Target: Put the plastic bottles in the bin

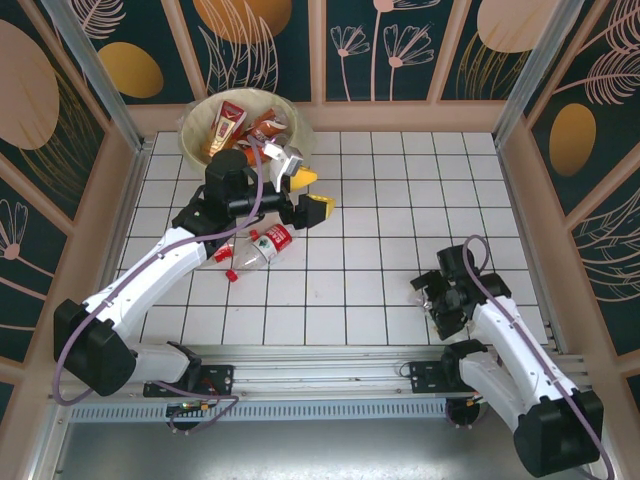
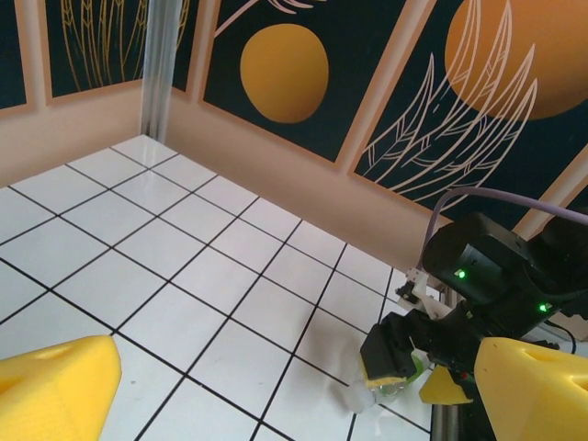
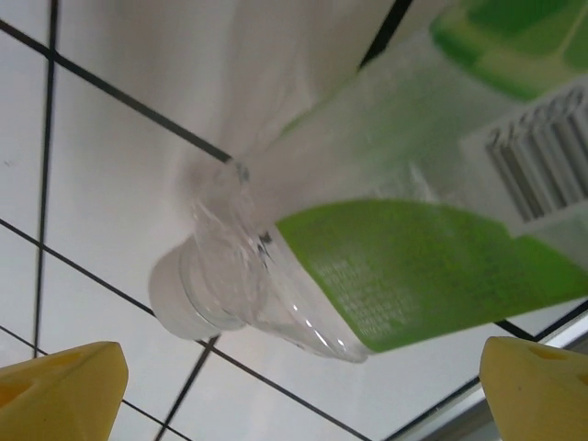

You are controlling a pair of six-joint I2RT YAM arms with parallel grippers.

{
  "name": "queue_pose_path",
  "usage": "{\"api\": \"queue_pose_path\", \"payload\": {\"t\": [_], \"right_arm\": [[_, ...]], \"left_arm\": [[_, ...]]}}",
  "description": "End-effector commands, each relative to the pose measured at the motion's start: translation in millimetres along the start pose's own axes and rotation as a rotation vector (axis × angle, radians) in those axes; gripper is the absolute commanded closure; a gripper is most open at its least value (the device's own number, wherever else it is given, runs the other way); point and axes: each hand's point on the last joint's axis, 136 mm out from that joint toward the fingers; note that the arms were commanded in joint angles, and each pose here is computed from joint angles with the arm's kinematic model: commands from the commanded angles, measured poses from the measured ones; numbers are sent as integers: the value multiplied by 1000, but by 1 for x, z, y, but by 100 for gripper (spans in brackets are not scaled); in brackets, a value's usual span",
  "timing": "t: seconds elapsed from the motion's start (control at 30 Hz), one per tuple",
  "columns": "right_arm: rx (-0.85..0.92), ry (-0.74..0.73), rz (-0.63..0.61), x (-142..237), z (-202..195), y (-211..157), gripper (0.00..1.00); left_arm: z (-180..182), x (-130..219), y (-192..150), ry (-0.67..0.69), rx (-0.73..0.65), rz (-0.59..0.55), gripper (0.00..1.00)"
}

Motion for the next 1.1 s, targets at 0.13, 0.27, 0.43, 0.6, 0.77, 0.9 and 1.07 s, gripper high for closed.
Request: {"api": "queue_pose_path", "payload": {"t": [0.13,0.27,0.43,0.6,0.77,0.9,1.07], "right_arm": [[-101,22,-116,-8,-4,24,1],[-122,6,-151,-10,-8,30,1],[-141,-8,-189,-15,-15,39,1],[-151,-9,-231,-23,-18,51,3],[-150,18,-261,-26,-10,62,17],[-118,25,-280,-33,-5,71,29],[-41,30,-316,-32,9,84,35]], "left_arm": [[-16,3,4,-55,-20,-21,1],[-17,3,4,-61,-16,-22,1],[-16,3,3,-61,-14,-21,1],[-17,4,3,-61,-16,-21,1],[-17,3,3,-65,-9,-18,1],[-17,3,3,-64,-6,-17,1],[-16,2,2,-66,2,-12,1]]}}
Point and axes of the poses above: each hand's point on the last joint's axis, 136 mm out from that joint toward the fingers, its own x axis back along the fingers, its own z axis along the line the jaws close on, y = z × x, and after that the axes turned 7 degrees about x, right-handed
